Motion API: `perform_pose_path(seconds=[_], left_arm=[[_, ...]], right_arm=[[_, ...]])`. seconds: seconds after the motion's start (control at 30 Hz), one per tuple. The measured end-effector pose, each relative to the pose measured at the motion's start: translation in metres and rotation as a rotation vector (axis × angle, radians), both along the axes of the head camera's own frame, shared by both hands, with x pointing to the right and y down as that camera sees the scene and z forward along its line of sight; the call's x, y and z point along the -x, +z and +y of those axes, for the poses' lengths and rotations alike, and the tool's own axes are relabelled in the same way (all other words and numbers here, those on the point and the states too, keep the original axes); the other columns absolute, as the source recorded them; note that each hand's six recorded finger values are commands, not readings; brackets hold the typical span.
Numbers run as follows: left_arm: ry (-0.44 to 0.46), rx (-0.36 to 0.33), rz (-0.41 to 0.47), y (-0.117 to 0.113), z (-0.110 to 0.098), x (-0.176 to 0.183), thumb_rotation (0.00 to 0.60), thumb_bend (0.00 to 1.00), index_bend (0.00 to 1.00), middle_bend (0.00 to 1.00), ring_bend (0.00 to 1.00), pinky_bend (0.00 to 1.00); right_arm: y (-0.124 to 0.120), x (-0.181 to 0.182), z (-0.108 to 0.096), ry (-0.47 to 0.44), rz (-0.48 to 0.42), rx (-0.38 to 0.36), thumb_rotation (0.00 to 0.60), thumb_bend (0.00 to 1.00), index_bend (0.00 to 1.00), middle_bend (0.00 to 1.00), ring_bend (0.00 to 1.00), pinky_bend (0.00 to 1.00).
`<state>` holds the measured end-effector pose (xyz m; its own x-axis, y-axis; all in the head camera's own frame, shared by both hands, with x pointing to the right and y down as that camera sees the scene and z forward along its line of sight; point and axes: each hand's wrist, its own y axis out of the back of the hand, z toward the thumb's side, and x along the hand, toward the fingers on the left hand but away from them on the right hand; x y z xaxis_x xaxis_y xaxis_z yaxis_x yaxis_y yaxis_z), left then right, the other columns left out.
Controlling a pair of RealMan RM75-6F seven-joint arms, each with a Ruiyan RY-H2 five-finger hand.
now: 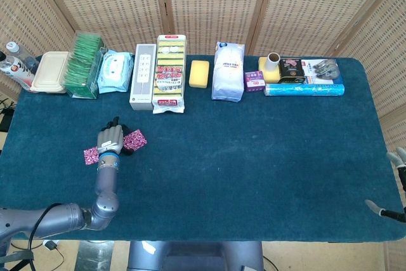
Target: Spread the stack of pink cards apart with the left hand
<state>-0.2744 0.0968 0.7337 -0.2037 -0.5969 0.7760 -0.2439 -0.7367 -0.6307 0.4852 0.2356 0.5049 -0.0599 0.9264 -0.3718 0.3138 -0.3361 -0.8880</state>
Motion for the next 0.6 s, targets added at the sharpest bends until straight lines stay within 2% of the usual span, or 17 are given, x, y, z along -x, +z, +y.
perform_pose_path(seconds=[0.13,0.6], left_arm=[[0.001,0.0,-0.005,-0.0014,0.0006,-0.0003,0.6,0.18,0.43,0.0,0.0,0.12],[-0.007,-0.001,0.001,-0.0069,0.0004,0.0002,0.6,0.15,0.43,0.0,0.0,0.13]], right_arm=[[-0.0003,-0.0004,-0.0001,0.0,-0.004,0.001,0.6,0.0,0.06,0.0,0.0,0.0],[-0.0023,-0.0022,-0.0002,0.002,-0.009,-0.006,0.6,0.0,0.06,0.0,0.0,0.0]])
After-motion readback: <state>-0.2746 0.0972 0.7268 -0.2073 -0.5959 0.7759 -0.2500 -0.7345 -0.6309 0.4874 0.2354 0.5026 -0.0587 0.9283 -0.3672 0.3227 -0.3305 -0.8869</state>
